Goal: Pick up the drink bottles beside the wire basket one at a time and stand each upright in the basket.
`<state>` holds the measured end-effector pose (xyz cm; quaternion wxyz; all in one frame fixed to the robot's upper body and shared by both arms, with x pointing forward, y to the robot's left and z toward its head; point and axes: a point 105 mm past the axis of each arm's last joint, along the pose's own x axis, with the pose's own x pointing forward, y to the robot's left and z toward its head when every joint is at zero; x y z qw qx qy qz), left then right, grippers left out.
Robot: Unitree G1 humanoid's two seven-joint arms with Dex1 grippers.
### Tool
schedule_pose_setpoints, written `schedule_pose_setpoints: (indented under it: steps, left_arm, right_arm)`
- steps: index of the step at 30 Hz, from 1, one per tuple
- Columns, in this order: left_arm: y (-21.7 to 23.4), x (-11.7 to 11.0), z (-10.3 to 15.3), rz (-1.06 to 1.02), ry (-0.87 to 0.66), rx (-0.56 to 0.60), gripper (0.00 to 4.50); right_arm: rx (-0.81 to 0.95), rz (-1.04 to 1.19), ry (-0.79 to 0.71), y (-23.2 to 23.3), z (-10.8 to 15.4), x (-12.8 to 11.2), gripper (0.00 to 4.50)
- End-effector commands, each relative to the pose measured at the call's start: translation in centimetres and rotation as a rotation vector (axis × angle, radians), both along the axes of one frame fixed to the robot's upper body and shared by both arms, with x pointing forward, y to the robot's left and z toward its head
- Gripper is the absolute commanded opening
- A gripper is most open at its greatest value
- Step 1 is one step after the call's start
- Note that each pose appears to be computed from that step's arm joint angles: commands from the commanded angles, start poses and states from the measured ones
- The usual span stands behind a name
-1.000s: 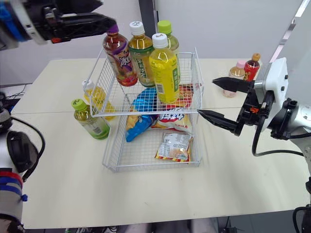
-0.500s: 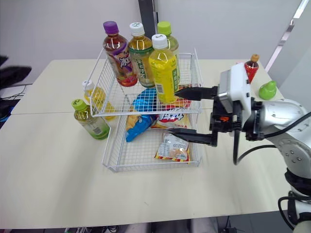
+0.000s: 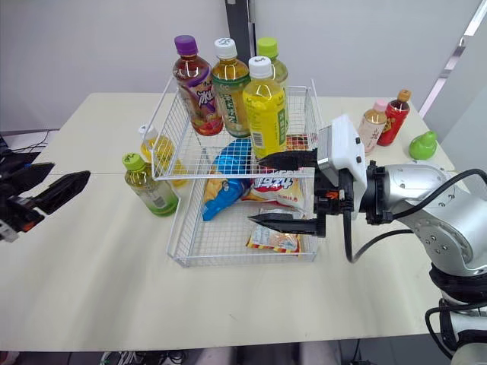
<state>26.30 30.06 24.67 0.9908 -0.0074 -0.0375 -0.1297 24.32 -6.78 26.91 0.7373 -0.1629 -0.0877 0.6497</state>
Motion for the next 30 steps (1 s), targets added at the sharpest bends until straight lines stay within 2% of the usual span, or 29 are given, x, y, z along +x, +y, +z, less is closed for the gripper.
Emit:
schedule_pose_setpoints:
  steps: [1,9,17,24,27,30]
  left_arm:
    - [-2.2,0.8,0.6,0.019,-0.047,0.053,4.46]
    - [-3.5,3.9,-0.2,0.098,-0.031,0.138,4.46]
    - [-4.3,5.7,-0.9,0.098,0.000,0.118,4.46]
    - [-4.3,6.8,-1.0,0.102,0.012,0.150,4.46]
    - [-4.5,7.2,-1.4,0.092,0.033,0.138,3.87]
    - [-4.6,7.4,-1.7,0.091,0.045,0.138,2.93]
  right_arm:
    - [0.000,0.008,-0.068,-0.6,0.8,-0.3,4.50]
    - [-0.008,0.021,-0.066,-0.4,0.3,-1.0,4.50]
    - [-0.008,0.016,-0.055,-0.4,-0.2,-1.4,4.50]
    - [-0.011,0.002,-0.048,-0.7,-0.5,-1.3,4.50]
    - [-0.009,-0.004,-0.049,-0.7,-0.4,-1.1,4.50]
    - [-0.006,-0.009,-0.049,-0.6,-0.2,-1.1,4.50]
